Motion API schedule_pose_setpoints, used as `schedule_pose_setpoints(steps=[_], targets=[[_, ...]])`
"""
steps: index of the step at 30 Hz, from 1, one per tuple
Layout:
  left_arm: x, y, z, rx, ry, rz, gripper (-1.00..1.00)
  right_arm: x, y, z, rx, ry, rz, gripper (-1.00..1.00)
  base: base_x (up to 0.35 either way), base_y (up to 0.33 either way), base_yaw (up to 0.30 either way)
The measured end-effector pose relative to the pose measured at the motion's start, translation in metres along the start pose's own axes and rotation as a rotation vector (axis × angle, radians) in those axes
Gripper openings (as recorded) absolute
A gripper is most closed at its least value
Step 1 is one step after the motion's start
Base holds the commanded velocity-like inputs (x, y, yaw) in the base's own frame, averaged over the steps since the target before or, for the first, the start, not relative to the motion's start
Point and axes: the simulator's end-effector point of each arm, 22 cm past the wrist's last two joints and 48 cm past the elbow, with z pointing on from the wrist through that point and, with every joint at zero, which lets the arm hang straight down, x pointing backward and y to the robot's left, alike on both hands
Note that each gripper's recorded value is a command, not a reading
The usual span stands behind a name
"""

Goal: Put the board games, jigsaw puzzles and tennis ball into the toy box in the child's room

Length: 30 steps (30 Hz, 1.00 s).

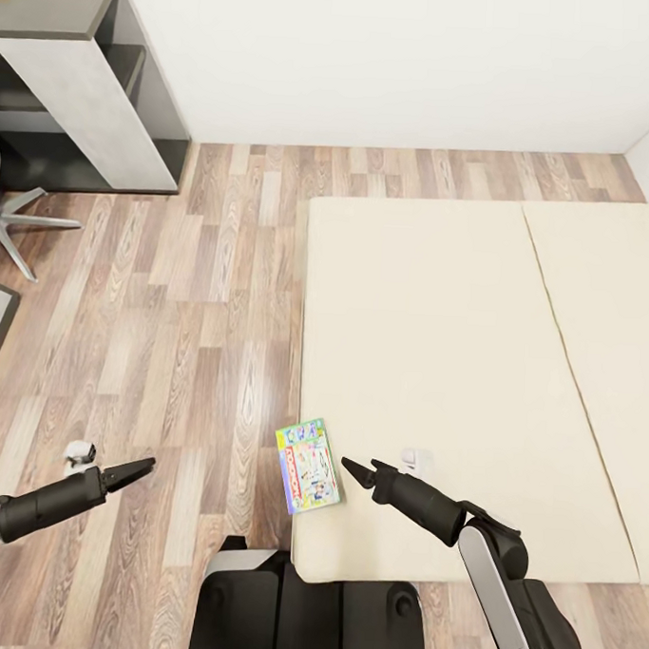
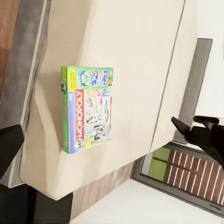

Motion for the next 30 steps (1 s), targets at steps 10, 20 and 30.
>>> schedule_pose_setpoints(steps=[10,20,30], targets=[[-0.005,0.027,-0.003,-0.148,-0.011,0.009,1.0,-0.005,0.005,-0.002,-0.001,-0.01,-0.01,1.0,0.0,0.0,0.0],[0.0,0.036,0.006,-0.207,-0.019,-0.002,1.0,-0.008,0.007,-0.004,0.004,-0.016,-0.016,1.0,0.0,0.0,0.0],[0.003,0.052,0.011,-0.311,-0.03,-0.012,1.0,-0.008,0.002,-0.006,0.028,-0.015,-0.01,1.0,0.0,0.0,0.0]])
